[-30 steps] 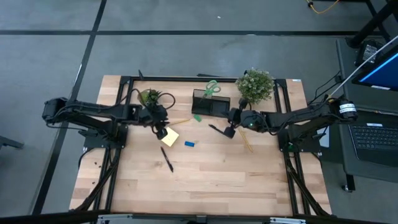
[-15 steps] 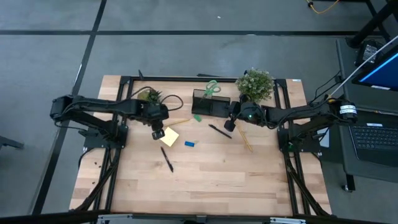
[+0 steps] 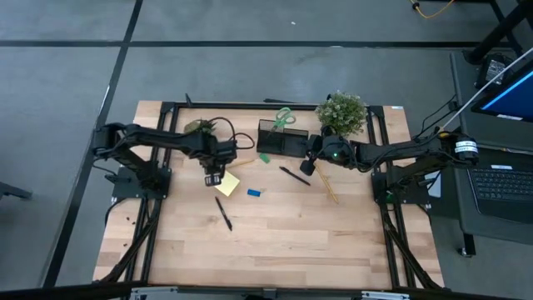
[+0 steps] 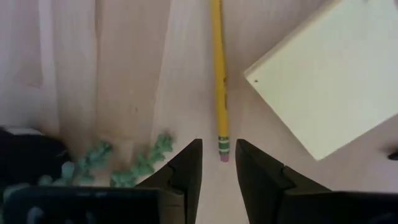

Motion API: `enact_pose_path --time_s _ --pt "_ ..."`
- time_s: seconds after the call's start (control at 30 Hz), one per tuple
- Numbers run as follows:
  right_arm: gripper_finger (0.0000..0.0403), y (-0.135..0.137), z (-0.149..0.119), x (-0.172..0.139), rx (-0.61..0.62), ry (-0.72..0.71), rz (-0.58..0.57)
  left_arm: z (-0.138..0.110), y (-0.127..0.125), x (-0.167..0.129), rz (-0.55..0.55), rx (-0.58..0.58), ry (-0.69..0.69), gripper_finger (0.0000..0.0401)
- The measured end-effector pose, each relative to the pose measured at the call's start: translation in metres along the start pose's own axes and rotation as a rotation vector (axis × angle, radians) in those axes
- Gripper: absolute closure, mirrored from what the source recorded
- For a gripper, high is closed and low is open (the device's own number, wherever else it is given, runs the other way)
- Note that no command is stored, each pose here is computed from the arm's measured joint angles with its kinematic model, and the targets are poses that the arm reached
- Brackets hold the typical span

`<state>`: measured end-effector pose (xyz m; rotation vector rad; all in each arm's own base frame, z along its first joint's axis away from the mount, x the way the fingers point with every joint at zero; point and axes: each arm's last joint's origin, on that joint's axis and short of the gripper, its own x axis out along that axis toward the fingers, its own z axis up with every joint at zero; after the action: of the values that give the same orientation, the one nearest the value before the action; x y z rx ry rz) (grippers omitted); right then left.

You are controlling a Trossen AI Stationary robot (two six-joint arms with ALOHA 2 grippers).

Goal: Pick and place office supplies into organizer
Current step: Put the left yellow pencil into the black desk organizer

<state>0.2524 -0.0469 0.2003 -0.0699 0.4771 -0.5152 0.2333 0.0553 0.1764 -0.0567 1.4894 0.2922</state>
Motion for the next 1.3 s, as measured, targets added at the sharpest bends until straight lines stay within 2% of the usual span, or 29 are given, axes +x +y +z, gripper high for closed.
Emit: enact_pose_path --time_s 0.3,0.5,0.63,0.87,1.3 --pt "0.0394 0.000 0.000 0.000 -0.011 -0.003 0.000 0.013 0.016 0.000 -0.025 -0.008 -0.090 0.0312" --pt "0.0394 0.000 0.001 0.000 -0.020 -0.006 0.000 0.033 0.022 -0.010 -0.040 0.006 -0.140 0.0313" --pt "0.0394 0.000 0.001 0.000 -0.020 -0.006 0.000 0.046 0.022 -0.003 -0.040 0.048 -0.113 0.0313" --pt "0.0394 0.000 0.001 0.000 -0.020 -0.006 0.000 0.050 0.019 0.022 -0.066 0.072 0.041 0.0313" --pt "0.0394 0.000 0.001 0.000 -0.024 -0.006 -0.001 0.056 0.014 0.031 -0.181 0.068 0.018 0.0315"
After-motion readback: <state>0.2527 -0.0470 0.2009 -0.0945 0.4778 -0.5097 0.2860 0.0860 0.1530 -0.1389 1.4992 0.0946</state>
